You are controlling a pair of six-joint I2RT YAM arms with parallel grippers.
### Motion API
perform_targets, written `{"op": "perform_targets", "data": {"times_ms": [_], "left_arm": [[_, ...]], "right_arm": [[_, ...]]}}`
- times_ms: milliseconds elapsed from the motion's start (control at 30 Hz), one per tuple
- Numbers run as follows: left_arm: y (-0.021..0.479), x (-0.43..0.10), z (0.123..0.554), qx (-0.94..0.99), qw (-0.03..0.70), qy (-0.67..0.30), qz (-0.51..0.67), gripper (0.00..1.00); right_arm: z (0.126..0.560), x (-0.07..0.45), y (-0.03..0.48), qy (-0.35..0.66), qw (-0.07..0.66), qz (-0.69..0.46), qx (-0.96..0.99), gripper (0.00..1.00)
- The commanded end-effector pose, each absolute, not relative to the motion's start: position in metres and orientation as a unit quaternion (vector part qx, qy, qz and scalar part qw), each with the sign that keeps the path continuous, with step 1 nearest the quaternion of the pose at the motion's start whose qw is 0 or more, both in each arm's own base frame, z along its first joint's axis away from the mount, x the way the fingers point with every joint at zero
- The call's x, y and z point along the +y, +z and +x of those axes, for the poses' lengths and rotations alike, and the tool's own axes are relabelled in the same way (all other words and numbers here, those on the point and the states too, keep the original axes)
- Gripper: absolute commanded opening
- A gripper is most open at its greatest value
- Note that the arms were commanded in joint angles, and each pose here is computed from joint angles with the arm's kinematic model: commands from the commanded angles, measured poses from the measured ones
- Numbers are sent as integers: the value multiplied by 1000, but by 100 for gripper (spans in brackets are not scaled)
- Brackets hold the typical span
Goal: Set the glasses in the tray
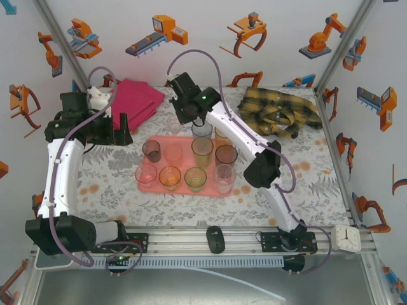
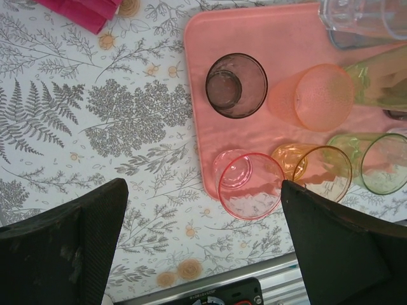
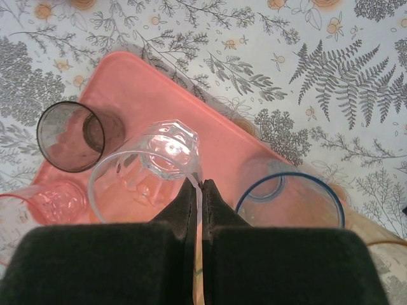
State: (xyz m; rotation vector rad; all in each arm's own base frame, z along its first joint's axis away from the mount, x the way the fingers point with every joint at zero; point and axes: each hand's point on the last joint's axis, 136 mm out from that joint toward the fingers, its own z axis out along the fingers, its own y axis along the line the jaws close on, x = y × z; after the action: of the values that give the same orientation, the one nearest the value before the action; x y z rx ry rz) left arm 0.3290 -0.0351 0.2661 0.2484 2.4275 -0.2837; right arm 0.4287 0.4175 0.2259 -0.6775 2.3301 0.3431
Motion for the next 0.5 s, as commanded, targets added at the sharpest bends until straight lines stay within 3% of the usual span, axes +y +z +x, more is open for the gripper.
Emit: {"op": "perform_targets", "data": {"times_ms": [0,467], "left_arm": [[267,-37,324,932,329,-118,98,98],[263,-41,321,933,319,-130,105,99]], "right_arm": [[443,421,225,128,361,-260,886,0],[454,423,180,100,336,-279,894,0]]}}
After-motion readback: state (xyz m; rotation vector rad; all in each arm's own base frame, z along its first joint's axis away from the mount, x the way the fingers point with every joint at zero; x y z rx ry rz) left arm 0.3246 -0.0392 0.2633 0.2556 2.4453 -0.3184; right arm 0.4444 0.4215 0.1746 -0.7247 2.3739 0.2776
